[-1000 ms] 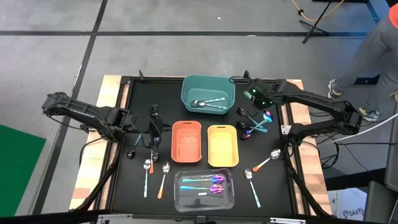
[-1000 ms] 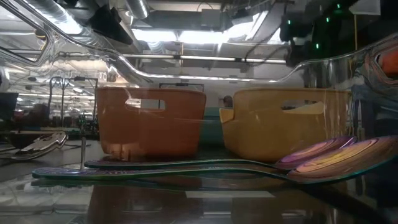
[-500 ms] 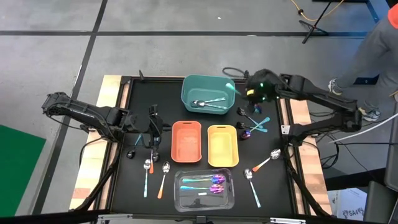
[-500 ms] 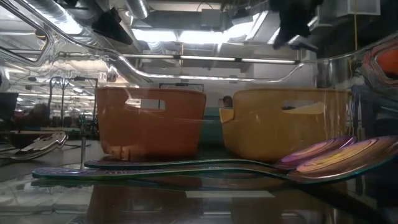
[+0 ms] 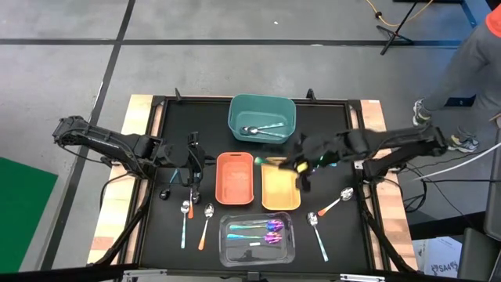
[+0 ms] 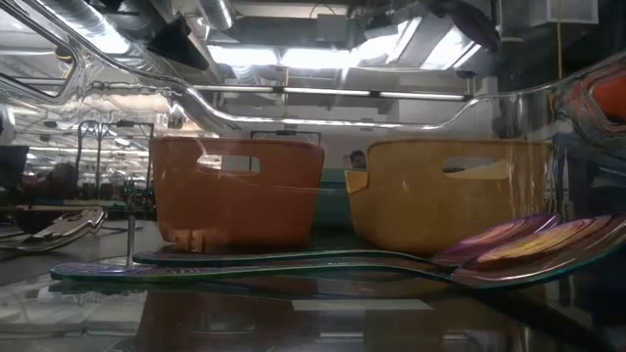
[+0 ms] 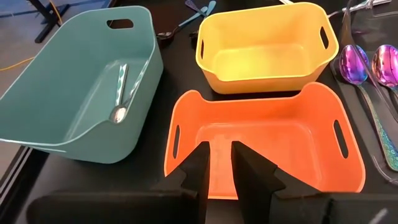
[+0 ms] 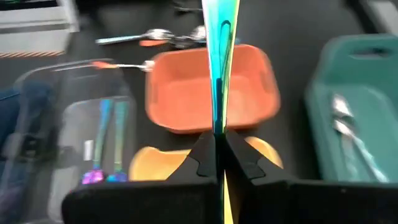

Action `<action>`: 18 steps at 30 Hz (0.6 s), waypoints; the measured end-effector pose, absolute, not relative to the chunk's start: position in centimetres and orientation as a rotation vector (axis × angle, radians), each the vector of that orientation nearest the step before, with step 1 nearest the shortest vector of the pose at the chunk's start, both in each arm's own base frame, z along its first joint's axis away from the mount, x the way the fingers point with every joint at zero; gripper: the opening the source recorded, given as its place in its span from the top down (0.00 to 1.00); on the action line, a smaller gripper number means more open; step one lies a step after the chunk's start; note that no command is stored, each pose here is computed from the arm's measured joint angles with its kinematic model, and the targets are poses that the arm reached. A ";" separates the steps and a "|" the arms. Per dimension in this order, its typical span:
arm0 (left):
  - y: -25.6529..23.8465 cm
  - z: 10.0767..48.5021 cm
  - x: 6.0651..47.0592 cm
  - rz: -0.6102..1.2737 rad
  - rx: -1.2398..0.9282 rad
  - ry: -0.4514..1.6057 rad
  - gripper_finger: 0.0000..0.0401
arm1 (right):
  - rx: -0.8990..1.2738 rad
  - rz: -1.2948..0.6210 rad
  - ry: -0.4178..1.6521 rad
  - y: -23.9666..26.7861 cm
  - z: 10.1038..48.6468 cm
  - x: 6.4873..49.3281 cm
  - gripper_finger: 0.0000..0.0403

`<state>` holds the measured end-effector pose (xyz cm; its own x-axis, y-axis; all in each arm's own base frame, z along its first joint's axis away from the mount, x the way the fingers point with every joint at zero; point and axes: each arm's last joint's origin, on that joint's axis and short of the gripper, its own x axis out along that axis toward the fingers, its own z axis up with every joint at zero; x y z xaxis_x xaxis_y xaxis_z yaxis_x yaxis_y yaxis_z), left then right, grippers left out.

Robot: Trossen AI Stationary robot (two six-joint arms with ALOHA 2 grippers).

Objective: Sort silverware by color (type)
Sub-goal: Put the blue spoon into the transparent bin

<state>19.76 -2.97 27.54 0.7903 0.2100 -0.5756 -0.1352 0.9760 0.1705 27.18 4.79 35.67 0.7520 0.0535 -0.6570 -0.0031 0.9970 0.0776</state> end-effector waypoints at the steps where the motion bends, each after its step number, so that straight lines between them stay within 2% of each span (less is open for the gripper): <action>1: -3.0 27.5 19.8 0.186 0.123 0.633 0.85 | 0.068 0.057 0.718 5.5 35.3 27.7 1.00; 9: -3.0 27.5 19.8 0.186 0.123 0.633 0.85 | 0.087 0.321 0.727 10.7 32.7 30.5 1.00; 18: -3.0 27.5 19.8 0.186 0.123 0.633 0.85 | 0.096 0.443 0.701 15.0 30.1 32.6 1.00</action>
